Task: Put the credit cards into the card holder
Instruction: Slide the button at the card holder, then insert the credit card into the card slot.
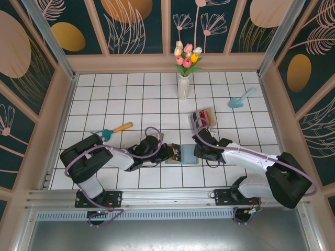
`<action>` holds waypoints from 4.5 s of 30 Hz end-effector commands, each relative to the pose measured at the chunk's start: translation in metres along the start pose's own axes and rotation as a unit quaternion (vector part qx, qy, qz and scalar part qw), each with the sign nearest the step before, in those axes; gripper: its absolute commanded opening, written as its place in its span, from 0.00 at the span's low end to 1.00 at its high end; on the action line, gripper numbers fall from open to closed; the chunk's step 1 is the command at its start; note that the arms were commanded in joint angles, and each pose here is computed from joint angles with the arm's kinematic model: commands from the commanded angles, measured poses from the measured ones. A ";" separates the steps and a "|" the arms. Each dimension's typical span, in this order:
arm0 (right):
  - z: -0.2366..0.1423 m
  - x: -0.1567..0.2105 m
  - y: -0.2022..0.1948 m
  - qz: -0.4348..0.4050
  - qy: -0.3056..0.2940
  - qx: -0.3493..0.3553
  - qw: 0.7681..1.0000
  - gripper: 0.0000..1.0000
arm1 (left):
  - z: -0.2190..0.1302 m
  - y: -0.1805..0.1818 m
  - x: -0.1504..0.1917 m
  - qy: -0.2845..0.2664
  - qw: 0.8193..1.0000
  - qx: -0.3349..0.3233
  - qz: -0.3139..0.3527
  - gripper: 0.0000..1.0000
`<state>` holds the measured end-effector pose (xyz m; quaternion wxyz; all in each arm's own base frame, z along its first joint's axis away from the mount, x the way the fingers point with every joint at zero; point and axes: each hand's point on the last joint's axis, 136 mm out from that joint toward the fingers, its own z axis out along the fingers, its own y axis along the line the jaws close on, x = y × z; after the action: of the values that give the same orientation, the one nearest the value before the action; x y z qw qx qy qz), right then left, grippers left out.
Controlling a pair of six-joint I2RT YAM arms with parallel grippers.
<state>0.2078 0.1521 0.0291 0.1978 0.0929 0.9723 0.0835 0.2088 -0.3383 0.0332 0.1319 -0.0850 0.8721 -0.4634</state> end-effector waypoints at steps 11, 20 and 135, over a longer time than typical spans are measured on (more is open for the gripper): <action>0.009 0.004 0.000 -0.001 0.031 -0.032 0.999 0.30 | 0.004 -0.001 0.006 0.016 1.000 -0.006 0.010 0.00; 0.014 0.011 0.004 -0.004 0.045 -0.050 0.998 0.16 | 0.004 -0.021 0.008 0.029 0.999 0.033 0.023 0.00; -0.002 -0.001 0.019 0.016 0.016 -0.079 0.997 0.25 | 0.028 -0.023 0.006 0.019 1.000 -0.013 0.000 0.38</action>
<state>0.2088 0.1686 0.0323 0.1883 0.0912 0.9645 0.1612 0.2120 -0.3710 0.0423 0.1138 -0.0883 0.8730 -0.4659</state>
